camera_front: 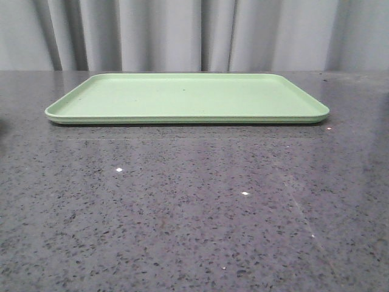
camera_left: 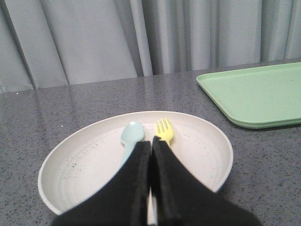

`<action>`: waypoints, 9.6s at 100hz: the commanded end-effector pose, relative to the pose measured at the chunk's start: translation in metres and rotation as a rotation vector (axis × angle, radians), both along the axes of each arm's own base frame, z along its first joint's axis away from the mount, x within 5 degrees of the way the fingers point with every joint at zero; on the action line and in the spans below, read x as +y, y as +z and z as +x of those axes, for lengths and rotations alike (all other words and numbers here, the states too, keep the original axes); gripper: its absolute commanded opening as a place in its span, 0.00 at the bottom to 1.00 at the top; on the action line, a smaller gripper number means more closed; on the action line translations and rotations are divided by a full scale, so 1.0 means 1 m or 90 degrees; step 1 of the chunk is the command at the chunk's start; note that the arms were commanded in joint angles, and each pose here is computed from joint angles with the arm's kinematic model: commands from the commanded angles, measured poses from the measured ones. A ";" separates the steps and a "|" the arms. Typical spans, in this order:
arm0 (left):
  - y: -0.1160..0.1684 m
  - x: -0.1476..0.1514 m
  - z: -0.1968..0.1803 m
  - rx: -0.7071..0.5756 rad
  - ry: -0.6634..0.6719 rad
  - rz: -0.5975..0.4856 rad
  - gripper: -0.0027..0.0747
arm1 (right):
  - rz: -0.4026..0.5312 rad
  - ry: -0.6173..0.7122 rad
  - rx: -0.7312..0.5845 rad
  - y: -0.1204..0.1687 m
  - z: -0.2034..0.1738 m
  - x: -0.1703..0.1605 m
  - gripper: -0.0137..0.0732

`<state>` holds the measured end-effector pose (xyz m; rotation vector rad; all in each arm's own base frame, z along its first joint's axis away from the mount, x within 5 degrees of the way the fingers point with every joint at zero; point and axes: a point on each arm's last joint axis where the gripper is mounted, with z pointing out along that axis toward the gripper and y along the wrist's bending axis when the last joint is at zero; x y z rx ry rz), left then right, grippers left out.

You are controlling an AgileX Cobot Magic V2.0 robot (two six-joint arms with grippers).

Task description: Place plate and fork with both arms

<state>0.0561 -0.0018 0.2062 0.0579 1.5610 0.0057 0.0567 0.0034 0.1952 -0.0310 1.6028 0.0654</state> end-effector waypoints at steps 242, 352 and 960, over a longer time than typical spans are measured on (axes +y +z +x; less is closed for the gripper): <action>0.136 -0.016 0.036 0.393 -0.070 -0.123 0.24 | 0.023 0.018 0.267 0.144 0.014 0.005 0.33; 0.155 0.003 0.038 0.346 0.044 -0.031 0.79 | 0.025 0.018 0.243 0.147 0.016 0.005 0.66; 0.138 -0.057 0.280 0.470 -0.207 -0.482 0.01 | 0.025 0.018 0.240 0.147 0.016 0.005 0.66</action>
